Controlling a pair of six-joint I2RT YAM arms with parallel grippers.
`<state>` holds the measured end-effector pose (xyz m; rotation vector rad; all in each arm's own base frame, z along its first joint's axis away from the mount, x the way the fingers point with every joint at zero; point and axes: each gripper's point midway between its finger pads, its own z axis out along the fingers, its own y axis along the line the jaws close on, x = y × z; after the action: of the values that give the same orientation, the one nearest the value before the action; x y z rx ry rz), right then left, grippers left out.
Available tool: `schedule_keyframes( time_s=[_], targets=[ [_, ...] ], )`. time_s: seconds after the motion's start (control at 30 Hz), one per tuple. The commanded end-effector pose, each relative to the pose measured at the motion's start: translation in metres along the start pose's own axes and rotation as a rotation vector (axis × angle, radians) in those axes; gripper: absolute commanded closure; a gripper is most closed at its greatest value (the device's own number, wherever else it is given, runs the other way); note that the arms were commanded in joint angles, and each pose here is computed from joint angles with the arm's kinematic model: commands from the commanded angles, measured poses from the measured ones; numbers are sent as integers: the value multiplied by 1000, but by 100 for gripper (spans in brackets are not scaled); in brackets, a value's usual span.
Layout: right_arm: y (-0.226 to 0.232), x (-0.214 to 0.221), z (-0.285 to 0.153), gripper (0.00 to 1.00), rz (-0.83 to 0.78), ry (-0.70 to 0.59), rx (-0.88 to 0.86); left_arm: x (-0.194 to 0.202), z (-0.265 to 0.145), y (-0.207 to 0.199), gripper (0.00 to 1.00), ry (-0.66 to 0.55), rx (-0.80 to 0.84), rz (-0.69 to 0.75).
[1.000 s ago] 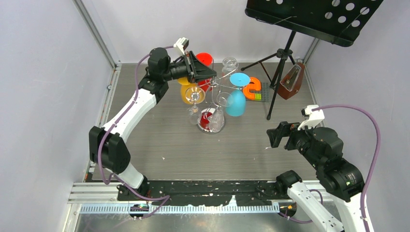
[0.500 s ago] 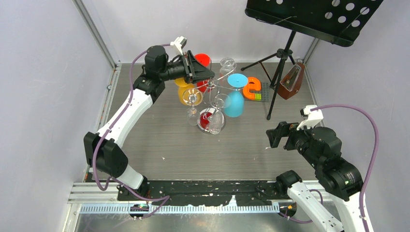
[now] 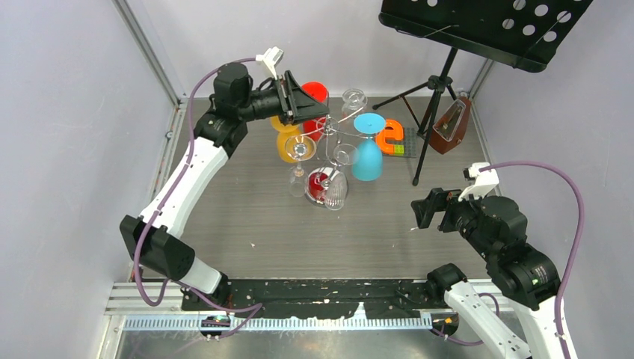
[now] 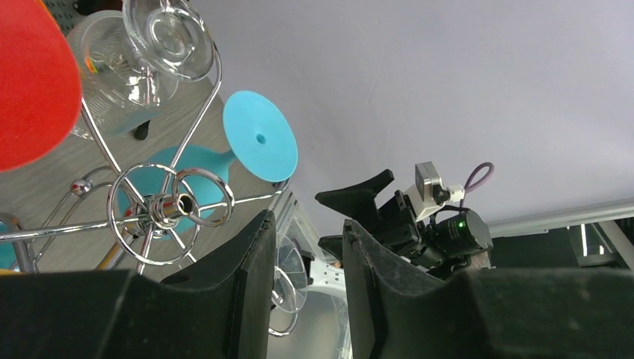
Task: Take the wine glass off the wine glass rack
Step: Place the wine rack at the center of the board, then pick up the wine glass from the wine rack.
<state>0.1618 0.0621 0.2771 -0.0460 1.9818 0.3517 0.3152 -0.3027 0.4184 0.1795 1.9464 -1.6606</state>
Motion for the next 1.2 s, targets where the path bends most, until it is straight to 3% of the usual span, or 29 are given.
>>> schedule_keyframes(
  time_s=[0.0,0.23,0.6,0.73,1.17],
  targets=[
    [4,-10,4,0,-5,-31,-14,-2,-12,-25,62,-17,17,77],
    [0,-14,4,0,-24,-40,6,-2,-22,-31,57,-26,-25,138],
    [2,-28,6,0,-60,-38,14,10,-59,-36,40,-38,-168,300],
    [7,-39,5,0,-66,-40,0,15,-79,-36,2,-44,-243,381],
    [38,-84,2,0,-10,-34,-86,34,-149,-9,0,-120,-525,546]
  ],
)
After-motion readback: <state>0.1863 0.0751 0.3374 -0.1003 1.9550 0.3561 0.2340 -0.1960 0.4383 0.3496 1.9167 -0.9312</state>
